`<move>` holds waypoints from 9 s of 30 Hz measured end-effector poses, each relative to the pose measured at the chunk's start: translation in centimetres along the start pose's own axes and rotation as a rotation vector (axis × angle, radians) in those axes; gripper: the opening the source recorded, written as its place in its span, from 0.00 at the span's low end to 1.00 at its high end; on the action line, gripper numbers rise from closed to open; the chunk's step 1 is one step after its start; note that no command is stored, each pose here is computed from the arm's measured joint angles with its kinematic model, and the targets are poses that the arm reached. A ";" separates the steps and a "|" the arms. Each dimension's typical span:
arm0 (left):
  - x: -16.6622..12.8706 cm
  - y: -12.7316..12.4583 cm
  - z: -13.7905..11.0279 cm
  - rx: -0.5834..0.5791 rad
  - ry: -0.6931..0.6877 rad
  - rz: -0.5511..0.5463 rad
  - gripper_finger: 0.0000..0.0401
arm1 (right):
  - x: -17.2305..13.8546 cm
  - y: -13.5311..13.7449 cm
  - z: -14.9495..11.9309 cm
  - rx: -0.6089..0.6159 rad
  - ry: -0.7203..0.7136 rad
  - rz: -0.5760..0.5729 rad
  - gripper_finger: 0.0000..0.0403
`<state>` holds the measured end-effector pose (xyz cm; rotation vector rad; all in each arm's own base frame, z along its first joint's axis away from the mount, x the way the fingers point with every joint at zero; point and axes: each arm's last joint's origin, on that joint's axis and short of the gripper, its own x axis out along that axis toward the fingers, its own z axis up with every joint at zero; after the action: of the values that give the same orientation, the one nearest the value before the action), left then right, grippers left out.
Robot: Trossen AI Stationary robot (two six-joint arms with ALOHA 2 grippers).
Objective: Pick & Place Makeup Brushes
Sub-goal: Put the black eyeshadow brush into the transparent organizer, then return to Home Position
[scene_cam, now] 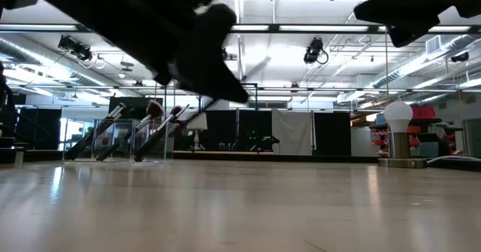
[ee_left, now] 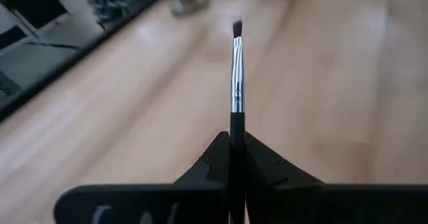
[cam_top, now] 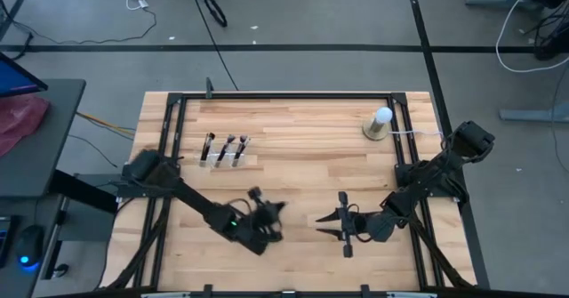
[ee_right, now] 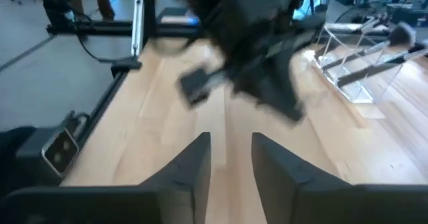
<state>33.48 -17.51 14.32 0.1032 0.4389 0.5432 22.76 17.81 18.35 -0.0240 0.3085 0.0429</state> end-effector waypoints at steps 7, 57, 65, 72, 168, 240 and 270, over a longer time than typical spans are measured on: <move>-3.5 8.0 -0.2 -0.225 -0.205 0.070 0.05 | 0.1 0.0 -0.1 0.006 0.003 0.008 0.29; -4.3 20.2 -8.1 -0.262 -0.234 0.434 0.31 | 0.1 0.0 0.0 0.061 -0.001 0.008 0.29; -4.7 18.7 -1.4 -0.206 -0.304 0.382 0.31 | -0.2 -0.1 0.2 0.053 0.009 0.019 0.29; -6.5 16.0 4.2 -0.098 -0.346 0.277 0.19 | -3.8 -2.1 2.5 0.022 0.083 0.109 0.20; -10.6 26.9 -7.1 -0.382 -0.484 -0.269 0.07 | -13.1 -17.1 -5.0 0.251 -0.423 -0.013 0.07; -10.1 26.8 -7.6 -0.152 -0.446 -0.535 0.07 | -12.7 -17.5 -5.8 0.120 -0.335 -0.068 0.07; -10.1 27.0 -7.2 -0.432 -0.427 -0.543 0.07 | -12.7 -17.5 -5.8 0.120 -0.335 -0.068 0.07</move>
<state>9.77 0.19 17.24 -0.3060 -0.0809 0.0621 9.70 -0.32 17.02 0.0915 -0.0253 -0.0389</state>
